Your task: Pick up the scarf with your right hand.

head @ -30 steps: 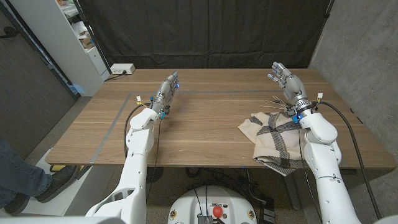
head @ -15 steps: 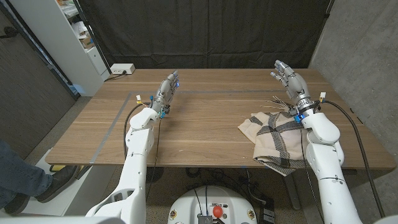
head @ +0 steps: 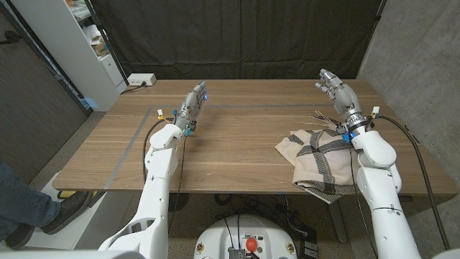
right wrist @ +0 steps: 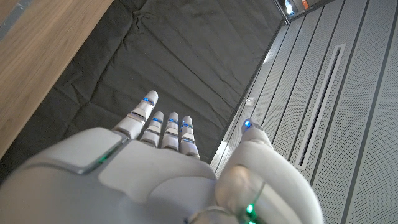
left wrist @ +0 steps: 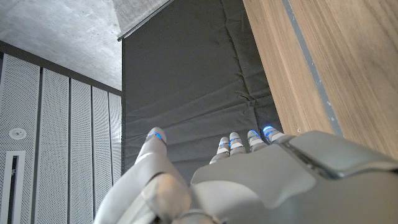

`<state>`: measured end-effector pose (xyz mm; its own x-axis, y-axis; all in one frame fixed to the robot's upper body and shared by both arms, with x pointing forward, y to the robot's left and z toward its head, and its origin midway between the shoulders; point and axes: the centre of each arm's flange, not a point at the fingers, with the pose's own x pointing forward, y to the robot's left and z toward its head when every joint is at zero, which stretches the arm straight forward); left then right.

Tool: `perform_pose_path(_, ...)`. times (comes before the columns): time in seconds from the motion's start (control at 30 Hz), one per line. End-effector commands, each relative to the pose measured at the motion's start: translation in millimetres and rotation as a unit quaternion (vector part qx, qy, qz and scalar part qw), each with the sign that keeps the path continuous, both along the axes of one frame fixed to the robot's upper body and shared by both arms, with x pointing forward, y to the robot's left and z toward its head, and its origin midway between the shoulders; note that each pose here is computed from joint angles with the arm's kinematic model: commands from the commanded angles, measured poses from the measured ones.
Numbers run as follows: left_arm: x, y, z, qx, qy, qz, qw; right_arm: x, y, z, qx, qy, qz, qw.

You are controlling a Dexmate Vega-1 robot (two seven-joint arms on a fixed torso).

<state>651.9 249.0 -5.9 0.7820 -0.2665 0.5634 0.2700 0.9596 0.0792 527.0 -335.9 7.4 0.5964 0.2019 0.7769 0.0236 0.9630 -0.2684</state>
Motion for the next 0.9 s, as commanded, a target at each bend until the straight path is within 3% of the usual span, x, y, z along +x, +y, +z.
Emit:
perform_pose_path(0.03, -0.4, -2.4, 4.9, 0.003, -0.007, -0.004, 1.000, -14.8, -8.8, 2.1, -0.023, 0.002, -0.025, 0.9994)
perform_pose_path(0.4, 3.2, -8.4, 5.6, 0.007, -0.004, -0.010, 1.000, -28.6, -14.5, 2.7, -0.039, 0.002, -0.039, 0.9985)
perform_pose_path(0.9, 3.5, -12.5, 8.6, 0.015, -0.001, -0.010, 1.000, -28.1, -16.3, 0.6, -0.059, 0.014, -0.037, 0.9975)
